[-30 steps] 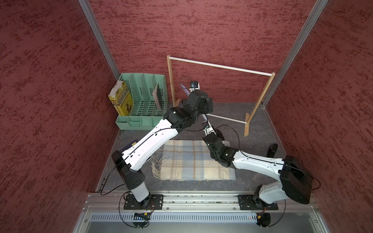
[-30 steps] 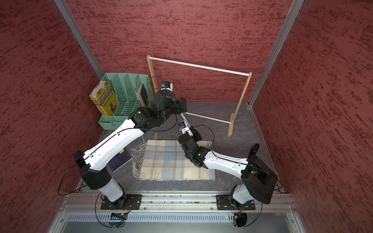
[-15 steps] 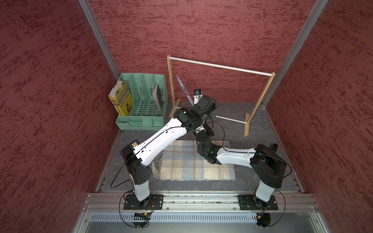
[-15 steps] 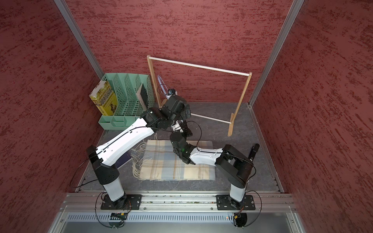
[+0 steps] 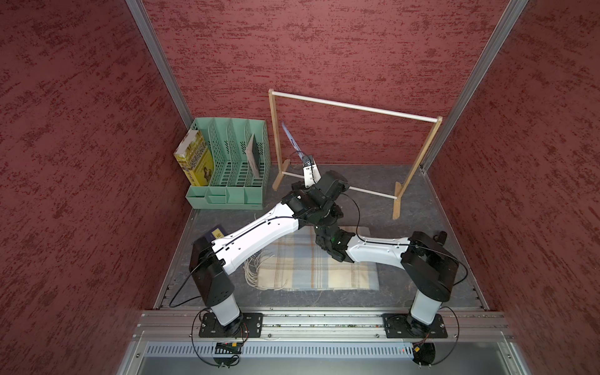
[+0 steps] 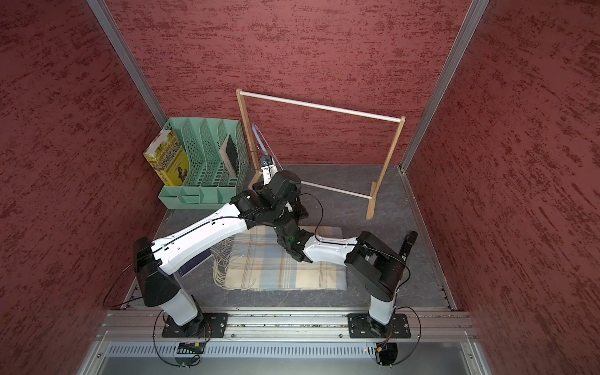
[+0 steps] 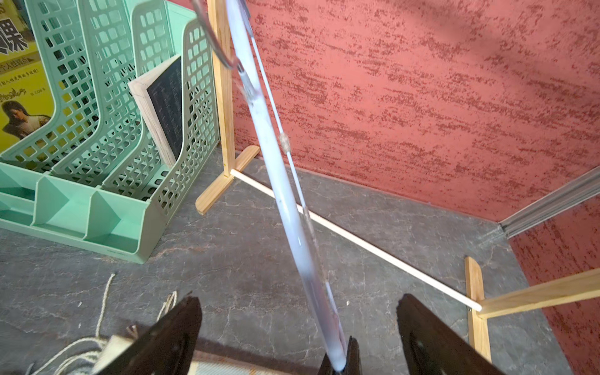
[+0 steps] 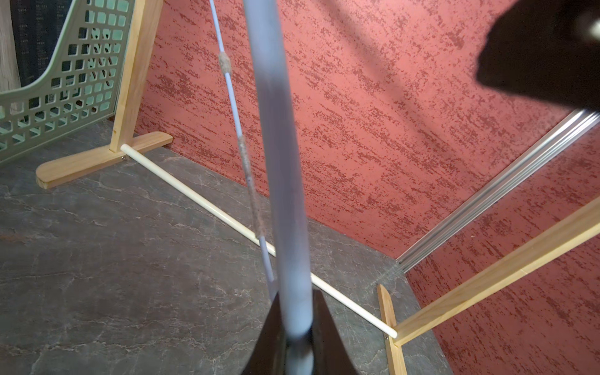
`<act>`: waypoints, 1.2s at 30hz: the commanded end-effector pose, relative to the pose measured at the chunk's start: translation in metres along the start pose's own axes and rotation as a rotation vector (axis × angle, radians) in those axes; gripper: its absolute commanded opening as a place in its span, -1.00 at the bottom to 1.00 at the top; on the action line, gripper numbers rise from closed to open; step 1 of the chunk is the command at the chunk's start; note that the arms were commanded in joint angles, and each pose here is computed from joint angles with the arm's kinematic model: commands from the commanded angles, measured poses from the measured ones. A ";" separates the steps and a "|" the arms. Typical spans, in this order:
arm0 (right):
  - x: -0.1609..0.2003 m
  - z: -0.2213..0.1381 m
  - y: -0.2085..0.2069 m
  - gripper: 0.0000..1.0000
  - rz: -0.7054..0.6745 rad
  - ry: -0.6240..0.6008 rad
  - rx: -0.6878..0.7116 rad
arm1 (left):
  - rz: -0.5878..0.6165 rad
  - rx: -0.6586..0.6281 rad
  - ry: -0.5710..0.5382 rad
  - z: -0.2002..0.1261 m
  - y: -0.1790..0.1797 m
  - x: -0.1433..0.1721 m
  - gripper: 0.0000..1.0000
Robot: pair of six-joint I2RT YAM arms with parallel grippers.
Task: Hang the scarf on the hanger
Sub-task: Pick up the hanger from the clothesline.
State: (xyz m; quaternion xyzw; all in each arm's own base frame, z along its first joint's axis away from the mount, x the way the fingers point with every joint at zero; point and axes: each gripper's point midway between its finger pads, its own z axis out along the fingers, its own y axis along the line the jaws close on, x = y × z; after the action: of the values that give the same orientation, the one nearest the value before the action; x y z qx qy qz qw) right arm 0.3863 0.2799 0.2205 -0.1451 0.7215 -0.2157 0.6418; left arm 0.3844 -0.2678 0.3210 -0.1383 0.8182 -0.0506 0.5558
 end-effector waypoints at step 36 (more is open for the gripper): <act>-0.030 -0.008 -0.008 -1.00 0.128 -0.006 -0.062 | -0.146 -0.114 -0.068 0.081 0.029 -0.029 0.09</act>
State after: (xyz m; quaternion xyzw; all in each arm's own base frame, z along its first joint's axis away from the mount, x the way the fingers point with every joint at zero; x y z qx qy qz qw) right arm 0.3814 0.2840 0.2074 -0.1682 0.7468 -0.1953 0.6130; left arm 0.4577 -0.2284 0.3052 -0.2327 0.7883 -0.0463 0.5678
